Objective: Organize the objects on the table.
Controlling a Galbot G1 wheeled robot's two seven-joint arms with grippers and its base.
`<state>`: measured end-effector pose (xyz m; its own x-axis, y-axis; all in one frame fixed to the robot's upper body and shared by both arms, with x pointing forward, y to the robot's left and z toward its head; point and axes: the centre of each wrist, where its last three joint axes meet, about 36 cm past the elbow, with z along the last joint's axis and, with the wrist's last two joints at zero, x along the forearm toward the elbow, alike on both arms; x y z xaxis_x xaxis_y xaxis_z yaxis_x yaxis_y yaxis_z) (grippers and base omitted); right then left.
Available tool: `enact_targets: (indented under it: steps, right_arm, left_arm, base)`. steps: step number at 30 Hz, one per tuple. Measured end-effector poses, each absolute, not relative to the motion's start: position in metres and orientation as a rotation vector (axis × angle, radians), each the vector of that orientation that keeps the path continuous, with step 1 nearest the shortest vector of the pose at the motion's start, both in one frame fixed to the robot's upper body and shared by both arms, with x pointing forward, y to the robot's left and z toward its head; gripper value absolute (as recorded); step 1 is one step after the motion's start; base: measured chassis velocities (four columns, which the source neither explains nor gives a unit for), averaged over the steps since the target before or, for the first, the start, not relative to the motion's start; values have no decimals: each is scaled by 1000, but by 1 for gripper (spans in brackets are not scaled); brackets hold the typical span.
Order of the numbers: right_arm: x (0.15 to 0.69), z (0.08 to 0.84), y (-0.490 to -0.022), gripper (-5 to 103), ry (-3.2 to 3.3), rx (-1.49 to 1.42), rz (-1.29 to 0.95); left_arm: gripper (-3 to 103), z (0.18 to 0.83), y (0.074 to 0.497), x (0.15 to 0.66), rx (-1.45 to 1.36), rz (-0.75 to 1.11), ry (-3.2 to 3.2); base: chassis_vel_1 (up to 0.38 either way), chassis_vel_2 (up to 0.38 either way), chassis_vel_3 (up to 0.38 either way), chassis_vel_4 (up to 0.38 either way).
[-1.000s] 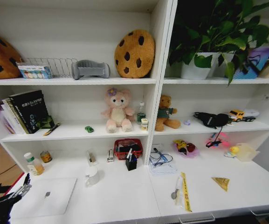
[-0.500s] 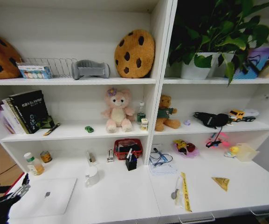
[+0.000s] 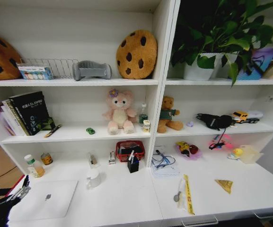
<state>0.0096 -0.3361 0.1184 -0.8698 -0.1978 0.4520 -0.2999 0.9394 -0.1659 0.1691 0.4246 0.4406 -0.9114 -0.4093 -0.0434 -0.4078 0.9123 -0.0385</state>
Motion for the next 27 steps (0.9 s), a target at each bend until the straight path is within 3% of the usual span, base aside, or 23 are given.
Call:
enact_targets:
  steps: [27]
  right_arm:
    - [102, 65, -370, 30, -2640, 284, 394]
  left_arm:
    - [100, 446, 424, 171, -632, -14, 3033]
  base:
    - [0, 0, 0, 0]
